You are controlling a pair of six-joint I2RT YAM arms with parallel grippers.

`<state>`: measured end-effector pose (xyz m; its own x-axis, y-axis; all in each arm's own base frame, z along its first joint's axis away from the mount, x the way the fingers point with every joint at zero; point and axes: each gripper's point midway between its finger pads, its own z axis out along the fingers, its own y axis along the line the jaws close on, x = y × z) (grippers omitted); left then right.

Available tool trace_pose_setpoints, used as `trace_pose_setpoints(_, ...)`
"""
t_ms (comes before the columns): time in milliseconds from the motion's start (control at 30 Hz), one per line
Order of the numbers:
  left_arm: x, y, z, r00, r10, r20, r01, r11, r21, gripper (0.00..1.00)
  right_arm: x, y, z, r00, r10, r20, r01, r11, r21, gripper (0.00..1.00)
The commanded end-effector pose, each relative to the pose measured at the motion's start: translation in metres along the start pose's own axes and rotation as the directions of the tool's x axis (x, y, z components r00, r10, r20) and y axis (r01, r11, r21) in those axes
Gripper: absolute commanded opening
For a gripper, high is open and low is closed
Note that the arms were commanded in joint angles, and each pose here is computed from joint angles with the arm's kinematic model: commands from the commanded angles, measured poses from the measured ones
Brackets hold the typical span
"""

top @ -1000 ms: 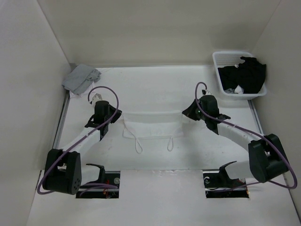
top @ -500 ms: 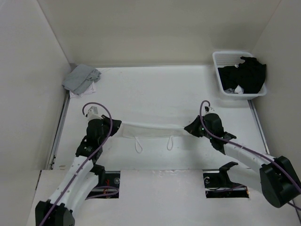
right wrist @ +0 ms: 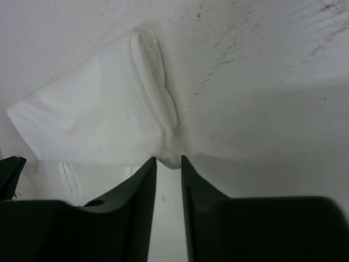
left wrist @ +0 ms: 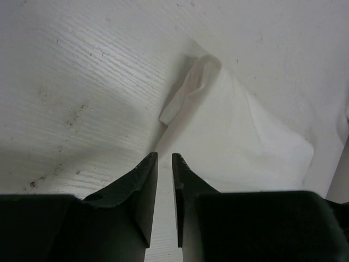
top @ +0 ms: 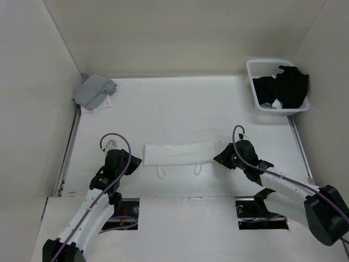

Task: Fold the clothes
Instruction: Fold the tank top

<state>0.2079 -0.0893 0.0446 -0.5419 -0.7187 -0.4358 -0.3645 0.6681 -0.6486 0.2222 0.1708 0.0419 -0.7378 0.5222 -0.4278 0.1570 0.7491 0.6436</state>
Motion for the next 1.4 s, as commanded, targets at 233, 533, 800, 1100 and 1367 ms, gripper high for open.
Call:
trace_pose_setpoints(233,-0.031,-0.068,-0.011,0.993,0.059,0.101,-0.073,0.988,0.138,0.26,-0.031,0.021,-0.004,0.990,-0.094,0.104,0.092,0.996,0.018,0.56)
trace_pose_setpoints(533,0.011,-0.116,0.042,0.985,0.164,0.051,-0.171,0.969,0.176,0.26,-0.023,0.023,0.035,0.992,-0.123,0.003,0.123,0.992,0.028,0.63)
trace_pose_setpoints(800,-0.016,-0.045,0.074,0.996,0.057,0.071,-0.059,0.998,0.025,0.25,-0.010,0.012,0.049,0.998,-0.054,-0.028,0.055,0.998,0.042,0.45)
trace_pose_setpoints(1100,-0.023,-0.049,0.072,0.998,0.031,0.060,-0.035,0.997,0.072,0.27,-0.003,0.016,0.059,0.999,-0.004,-0.045,0.004,1.000,0.002,0.32)
trace_pose_setpoints(1367,-0.032,-0.072,0.053,0.995,0.036,0.093,-0.050,0.986,0.159,0.30,0.005,0.029,0.070,0.996,0.024,-0.083,-0.030,0.997,-0.073,0.16)
